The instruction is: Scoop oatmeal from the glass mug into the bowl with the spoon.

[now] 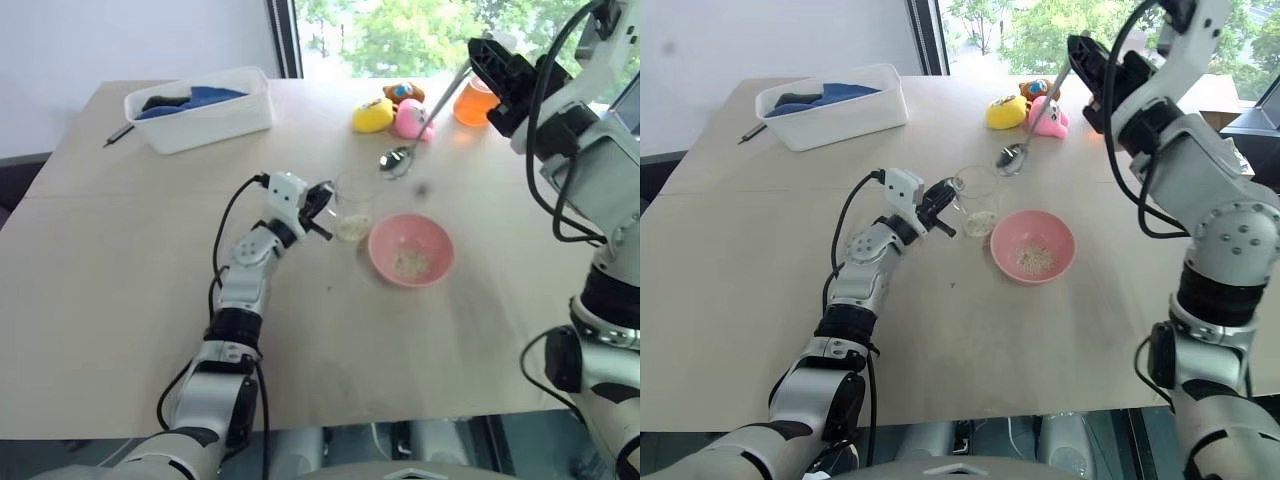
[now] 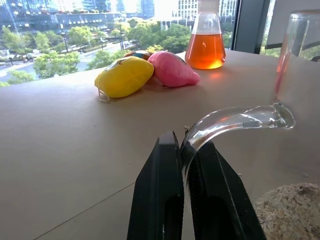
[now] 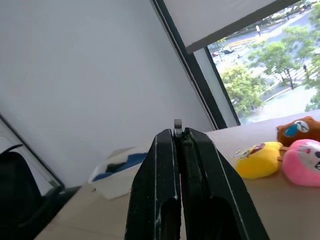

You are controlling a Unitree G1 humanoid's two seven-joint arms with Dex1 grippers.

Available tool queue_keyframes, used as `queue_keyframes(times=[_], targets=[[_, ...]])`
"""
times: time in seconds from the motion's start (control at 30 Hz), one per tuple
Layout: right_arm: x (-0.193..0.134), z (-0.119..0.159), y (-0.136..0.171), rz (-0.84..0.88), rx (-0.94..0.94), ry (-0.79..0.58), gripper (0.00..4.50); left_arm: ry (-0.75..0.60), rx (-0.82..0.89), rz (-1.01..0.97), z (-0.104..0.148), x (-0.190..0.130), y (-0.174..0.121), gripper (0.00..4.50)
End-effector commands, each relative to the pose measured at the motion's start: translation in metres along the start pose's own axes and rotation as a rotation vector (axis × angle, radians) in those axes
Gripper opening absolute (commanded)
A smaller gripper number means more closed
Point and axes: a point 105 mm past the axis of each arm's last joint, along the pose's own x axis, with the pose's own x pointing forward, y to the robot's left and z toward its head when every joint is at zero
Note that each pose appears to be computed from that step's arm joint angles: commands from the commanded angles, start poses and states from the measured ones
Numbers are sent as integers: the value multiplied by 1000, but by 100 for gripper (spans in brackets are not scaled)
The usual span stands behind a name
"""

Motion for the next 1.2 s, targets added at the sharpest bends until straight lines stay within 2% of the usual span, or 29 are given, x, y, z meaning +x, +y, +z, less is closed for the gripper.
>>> queue_keyframes(times=[0.03, 0.23, 0.47, 0.6, 0.67, 0.73, 0.77, 0.83, 1.13, 1.17, 1.2], targets=[[11, -6, 15, 59, 14, -8, 0, -45, -10, 12, 9, -2, 0, 7], [18, -44, 2, 51, -47, 82, 0, -57, -12, 21, 13, -5, -2, 7], [26, -57, -1, 75, -54, 96, 0, -55, -12, 37, 13, -9, -2, 7], [24, -63, 2, 98, -63, 115, 132, -48, -15, 42, 10, -11, -2, 0], [22, -62, 4, 109, -64, 112, 252, -45, -15, 43, 9, -11, -2, 0], [20, -57, 6, 124, -65, 101, 307, -42, -17, 44, 8, -12, -2, 0], [19, -55, 7, 132, -63, 93, 367, -41, -17, 44, 8, -12, -2, 0], [16, -48, 6, 136, -53, 72, 445, -39, -17, 43, 7, -13, -2, 0], [-2, -26, -32, 8, -63, 18, 445, -44, -21, 39, 8, -15, -2, 0], [-3, -25, -34, 1, -67, 17, 450, -44, -16, 41, 9, -16, -1, 74], [-4, -25, -35, -4, -70, 18, 450, -45, -11, 43, 9, -16, -1, 88]])
